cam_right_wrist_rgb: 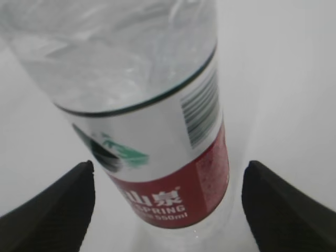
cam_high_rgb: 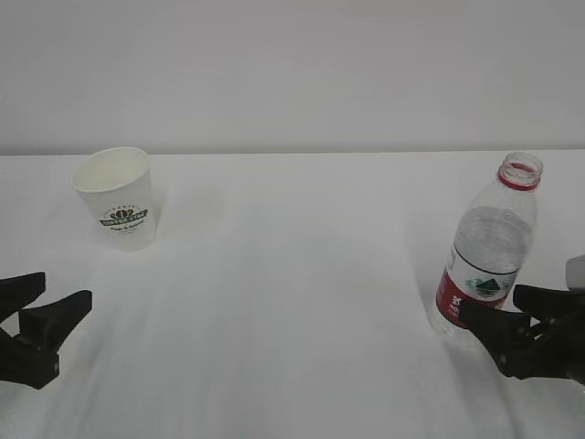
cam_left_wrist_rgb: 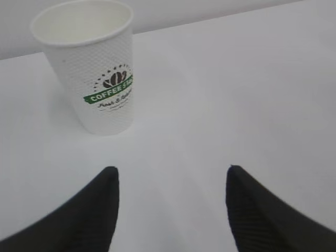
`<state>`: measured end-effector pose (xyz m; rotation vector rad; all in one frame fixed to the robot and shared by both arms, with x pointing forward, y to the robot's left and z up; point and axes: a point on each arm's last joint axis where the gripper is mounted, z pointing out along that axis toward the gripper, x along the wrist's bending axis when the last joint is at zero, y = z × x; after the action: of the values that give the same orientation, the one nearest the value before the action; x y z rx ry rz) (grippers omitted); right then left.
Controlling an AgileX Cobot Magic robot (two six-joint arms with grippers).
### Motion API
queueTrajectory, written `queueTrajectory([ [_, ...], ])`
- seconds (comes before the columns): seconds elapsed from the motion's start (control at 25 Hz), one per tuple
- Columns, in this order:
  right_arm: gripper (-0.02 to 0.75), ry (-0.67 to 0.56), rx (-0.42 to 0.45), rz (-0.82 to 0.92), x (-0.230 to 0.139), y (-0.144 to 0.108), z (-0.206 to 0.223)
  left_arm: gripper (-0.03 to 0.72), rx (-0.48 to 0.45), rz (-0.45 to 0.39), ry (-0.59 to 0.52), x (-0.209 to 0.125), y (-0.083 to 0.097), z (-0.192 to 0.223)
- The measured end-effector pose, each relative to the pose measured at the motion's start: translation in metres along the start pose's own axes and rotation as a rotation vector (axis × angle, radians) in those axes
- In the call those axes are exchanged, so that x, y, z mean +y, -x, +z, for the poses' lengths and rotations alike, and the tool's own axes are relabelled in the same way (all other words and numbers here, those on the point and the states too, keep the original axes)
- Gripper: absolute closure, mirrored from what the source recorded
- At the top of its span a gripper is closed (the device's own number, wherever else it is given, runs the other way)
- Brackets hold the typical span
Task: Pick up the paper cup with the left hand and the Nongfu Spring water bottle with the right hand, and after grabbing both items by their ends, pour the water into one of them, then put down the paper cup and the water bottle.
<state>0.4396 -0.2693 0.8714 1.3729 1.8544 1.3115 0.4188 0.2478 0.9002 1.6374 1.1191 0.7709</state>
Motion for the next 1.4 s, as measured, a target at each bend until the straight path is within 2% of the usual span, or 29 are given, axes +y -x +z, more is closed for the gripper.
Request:
queueTrajectory([
  [0.2, 0.075, 0.027, 0.021, -0.027, 0.007, 0.002, 0.007, 0.115, 0.069, -0.032, 0.003, 0.0, -0.006, 0.0],
  [0.32, 0.075, 0.035, 0.031, -0.037, 0.009, 0.003, 0.01, 0.085, 0.091, -0.042, 0.004, 0.0, -0.008, -0.001],
  [0.64, 0.075, -0.001, 0.053, -0.028, 0.001, 0.006, 0.021, 0.079, 0.107, -0.049, 0.004, 0.0, -0.01, -0.001],
  [1.4, 0.076, 0.041, 0.086, -0.07, 0.013, 0.01, 0.033, 0.097, 0.107, -0.049, 0.006, 0.0, -0.01, 0.0],
])
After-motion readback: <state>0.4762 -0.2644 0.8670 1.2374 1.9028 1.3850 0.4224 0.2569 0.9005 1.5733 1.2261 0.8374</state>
